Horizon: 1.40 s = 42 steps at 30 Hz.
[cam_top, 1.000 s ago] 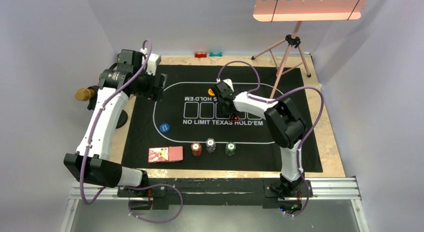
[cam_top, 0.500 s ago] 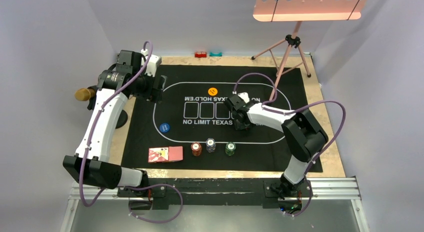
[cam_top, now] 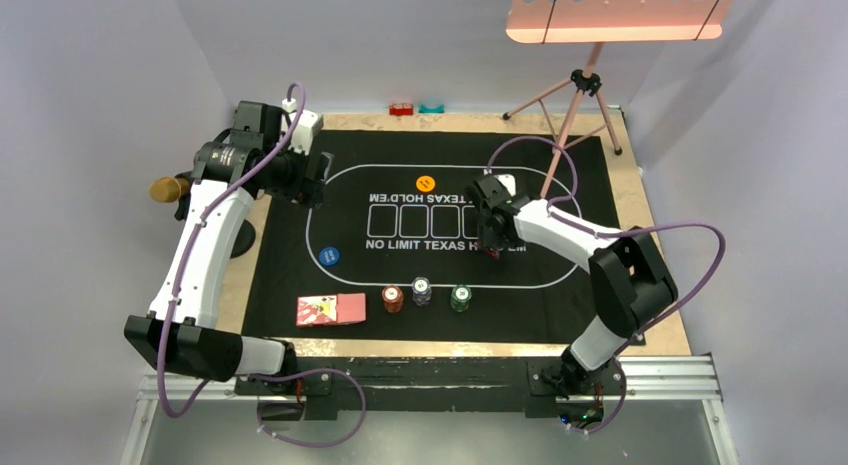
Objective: Distribute texas hold em gaming equipment
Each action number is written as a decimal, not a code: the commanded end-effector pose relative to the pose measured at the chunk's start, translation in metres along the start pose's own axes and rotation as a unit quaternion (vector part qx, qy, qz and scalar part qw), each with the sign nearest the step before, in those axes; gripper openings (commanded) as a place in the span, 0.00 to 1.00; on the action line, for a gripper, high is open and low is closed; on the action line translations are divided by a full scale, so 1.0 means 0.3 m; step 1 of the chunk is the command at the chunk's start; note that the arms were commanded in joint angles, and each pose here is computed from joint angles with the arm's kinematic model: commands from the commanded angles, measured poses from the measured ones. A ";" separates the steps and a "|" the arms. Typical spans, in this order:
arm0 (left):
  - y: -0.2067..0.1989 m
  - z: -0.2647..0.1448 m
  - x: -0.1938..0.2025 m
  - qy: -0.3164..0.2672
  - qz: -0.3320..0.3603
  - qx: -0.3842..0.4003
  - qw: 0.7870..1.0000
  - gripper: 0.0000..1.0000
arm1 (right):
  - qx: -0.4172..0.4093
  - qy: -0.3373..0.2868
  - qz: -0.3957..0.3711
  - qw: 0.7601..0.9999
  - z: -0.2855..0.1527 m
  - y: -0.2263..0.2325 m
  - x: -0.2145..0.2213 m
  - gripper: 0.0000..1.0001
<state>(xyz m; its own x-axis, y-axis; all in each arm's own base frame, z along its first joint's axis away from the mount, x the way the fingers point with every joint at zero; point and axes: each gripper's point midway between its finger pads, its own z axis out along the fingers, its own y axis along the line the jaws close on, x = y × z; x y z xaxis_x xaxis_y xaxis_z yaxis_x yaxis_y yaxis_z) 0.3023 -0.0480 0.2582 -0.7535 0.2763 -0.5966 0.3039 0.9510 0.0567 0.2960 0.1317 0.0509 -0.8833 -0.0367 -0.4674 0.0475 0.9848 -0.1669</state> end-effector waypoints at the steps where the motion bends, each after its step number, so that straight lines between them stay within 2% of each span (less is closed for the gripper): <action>1: 0.003 -0.030 -0.001 -0.012 0.002 -0.001 1.000 1.00 | -0.052 -0.049 0.014 0.997 -0.044 0.105 -0.162 0.58; 10: 0.010 -0.031 -0.003 -0.013 0.002 -0.007 1.000 1.00 | -0.018 -0.017 0.015 1.000 0.085 0.139 -0.140 0.58; 23: 0.014 -0.034 -0.005 -0.017 0.002 -0.011 1.000 1.00 | 0.026 0.001 0.019 0.999 0.114 0.068 -0.069 0.54; 36: 0.018 -0.041 0.005 -0.021 0.006 -0.016 1.000 1.00 | 0.059 -0.035 0.016 0.997 0.100 0.078 -0.198 0.62; 42: 0.018 -0.045 0.004 -0.023 0.006 -0.016 1.000 1.00 | 0.064 -0.016 0.013 0.998 0.134 0.086 -0.165 0.63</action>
<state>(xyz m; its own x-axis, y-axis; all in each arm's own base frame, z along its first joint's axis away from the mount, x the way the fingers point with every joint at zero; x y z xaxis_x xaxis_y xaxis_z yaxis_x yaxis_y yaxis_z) 0.2962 -0.0451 0.2614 -0.7448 0.2758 -0.6077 0.2970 0.9524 0.0683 0.3599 0.1545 0.0325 -0.8677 -0.0285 -0.4962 0.1093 0.9630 -0.2464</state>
